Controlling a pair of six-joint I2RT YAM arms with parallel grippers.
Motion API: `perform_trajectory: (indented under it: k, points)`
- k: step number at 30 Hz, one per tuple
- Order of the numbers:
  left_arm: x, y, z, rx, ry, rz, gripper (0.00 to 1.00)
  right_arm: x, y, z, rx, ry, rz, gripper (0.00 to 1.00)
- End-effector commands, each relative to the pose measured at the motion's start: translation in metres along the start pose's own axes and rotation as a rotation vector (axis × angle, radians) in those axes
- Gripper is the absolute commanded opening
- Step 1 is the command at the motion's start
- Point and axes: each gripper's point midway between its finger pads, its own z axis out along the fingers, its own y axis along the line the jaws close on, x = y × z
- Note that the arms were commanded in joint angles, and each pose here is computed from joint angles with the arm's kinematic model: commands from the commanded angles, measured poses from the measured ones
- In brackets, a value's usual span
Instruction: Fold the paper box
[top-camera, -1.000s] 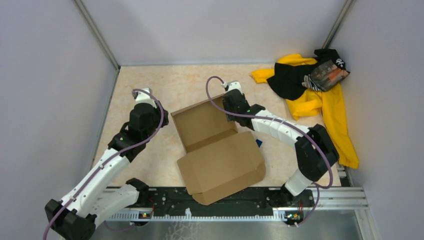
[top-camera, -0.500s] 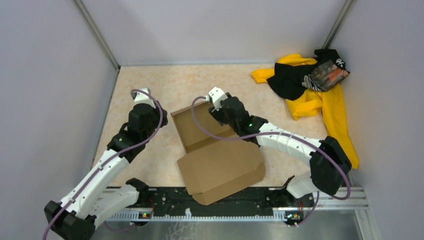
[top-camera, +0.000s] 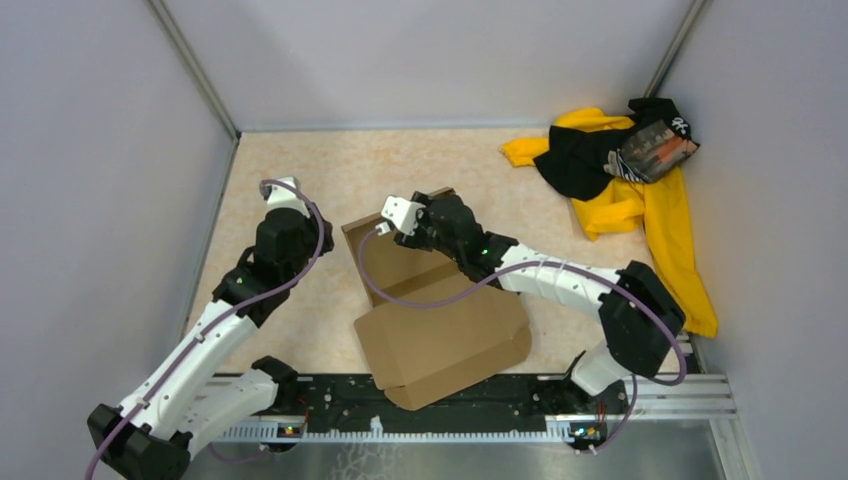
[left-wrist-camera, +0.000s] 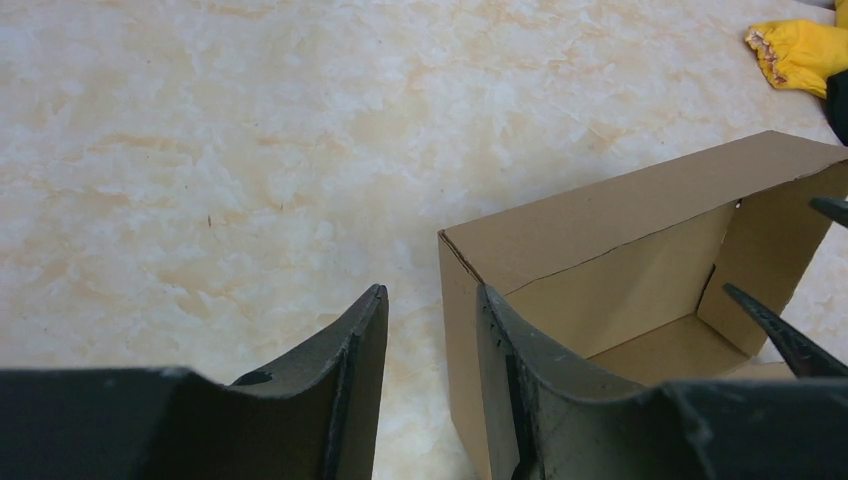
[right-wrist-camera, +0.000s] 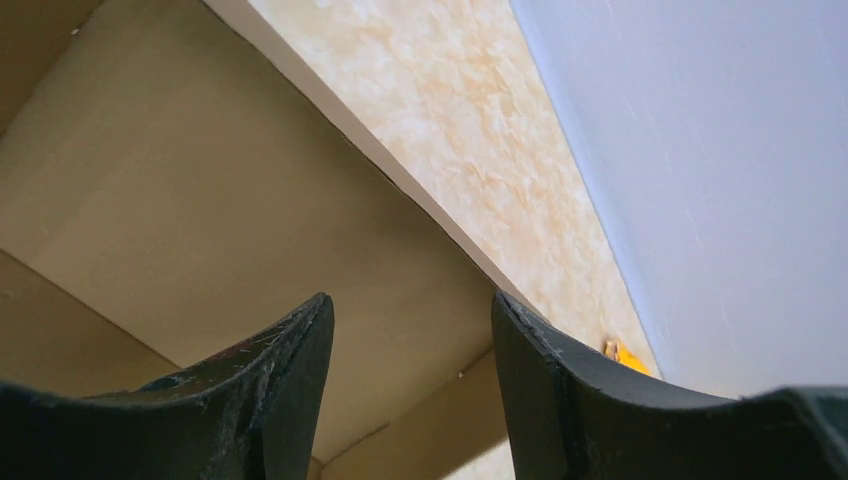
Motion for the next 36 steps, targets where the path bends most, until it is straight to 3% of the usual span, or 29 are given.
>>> perform_trajectory:
  k: [1, 7, 15, 36]
  points:
    - [-0.012, 0.002, -0.004, -0.008, -0.033, -0.019, 0.44, -0.047, 0.001, 0.011, -0.056, -0.145, -0.095, 0.59]
    - [-0.013, 0.003, -0.006, -0.011, -0.039, -0.024, 0.44, -0.072, 0.006, 0.016, -0.073, -0.216, -0.128, 0.59]
    - [-0.016, 0.005, -0.009, -0.016, -0.049, -0.03, 0.45, -0.083, 0.031, 0.036, -0.182, -0.204, -0.193, 0.58]
    - [-0.032, 0.017, -0.022, -0.057, -0.117, -0.074, 0.48, -0.067, 0.061, 0.072, -0.276, -0.114, -0.246, 0.31]
